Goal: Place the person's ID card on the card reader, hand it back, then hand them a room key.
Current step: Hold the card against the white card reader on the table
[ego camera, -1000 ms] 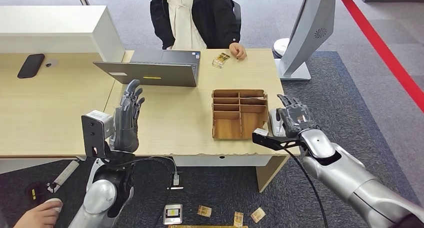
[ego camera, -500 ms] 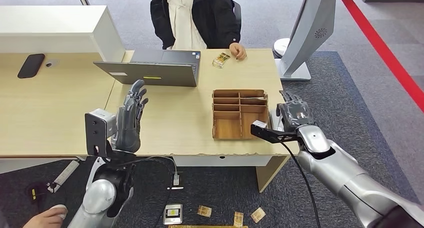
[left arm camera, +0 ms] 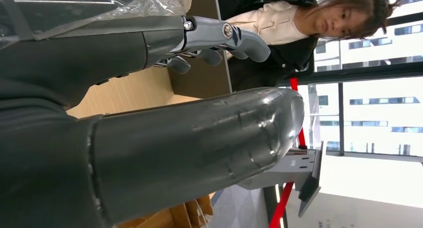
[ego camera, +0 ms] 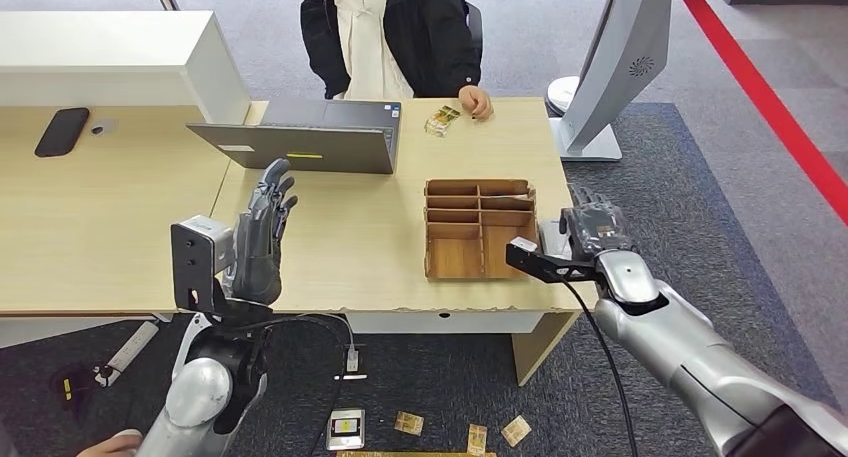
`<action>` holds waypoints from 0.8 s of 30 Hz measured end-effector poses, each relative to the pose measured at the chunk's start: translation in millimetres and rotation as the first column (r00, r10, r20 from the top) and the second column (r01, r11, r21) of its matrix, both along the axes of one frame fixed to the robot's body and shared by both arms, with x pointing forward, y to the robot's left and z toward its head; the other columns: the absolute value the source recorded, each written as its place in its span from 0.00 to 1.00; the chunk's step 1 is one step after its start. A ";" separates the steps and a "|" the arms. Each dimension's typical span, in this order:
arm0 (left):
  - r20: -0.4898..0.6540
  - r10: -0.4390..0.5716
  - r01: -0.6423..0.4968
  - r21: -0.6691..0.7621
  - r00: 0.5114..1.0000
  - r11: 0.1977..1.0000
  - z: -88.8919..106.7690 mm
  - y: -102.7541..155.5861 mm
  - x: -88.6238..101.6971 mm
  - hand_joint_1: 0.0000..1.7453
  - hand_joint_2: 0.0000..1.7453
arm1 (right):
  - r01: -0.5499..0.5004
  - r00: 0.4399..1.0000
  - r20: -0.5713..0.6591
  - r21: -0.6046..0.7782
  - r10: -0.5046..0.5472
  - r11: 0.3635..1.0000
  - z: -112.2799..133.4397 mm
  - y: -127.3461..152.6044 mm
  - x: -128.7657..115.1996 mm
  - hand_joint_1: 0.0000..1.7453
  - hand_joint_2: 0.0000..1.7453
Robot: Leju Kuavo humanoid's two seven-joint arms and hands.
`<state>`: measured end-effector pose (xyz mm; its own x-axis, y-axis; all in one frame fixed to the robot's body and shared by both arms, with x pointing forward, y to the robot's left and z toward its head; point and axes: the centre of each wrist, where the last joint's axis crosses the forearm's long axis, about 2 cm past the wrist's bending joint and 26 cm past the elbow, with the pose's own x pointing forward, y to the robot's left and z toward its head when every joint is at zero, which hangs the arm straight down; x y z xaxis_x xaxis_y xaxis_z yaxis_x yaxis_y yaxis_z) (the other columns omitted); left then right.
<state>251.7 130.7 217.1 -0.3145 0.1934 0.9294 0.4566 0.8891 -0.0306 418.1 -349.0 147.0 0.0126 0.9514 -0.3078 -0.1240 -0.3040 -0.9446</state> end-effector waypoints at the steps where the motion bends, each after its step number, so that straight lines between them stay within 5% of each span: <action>1: 0.000 0.000 0.000 0.000 1.000 1.000 0.0 0.0 0.0 0.00 0.00 | 0.003 1.000 -0.003 -0.001 -0.003 1.000 -0.8 -0.5 -0.2 1.00 1.00; 24: 0.014 -0.017 0.017 0.016 1.000 1.000 0.5 -2.1 -0.3 0.00 0.00 | 0.044 0.997 -0.067 0.014 -0.043 0.999 -36.3 -5.4 -18.3 1.00 1.00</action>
<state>251.5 128.5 217.6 -0.3245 0.1841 0.9278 0.4721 0.8815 -0.0098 399.8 -354.4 110.7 0.0338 0.9549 -0.2949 -0.1995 -0.2827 -0.9382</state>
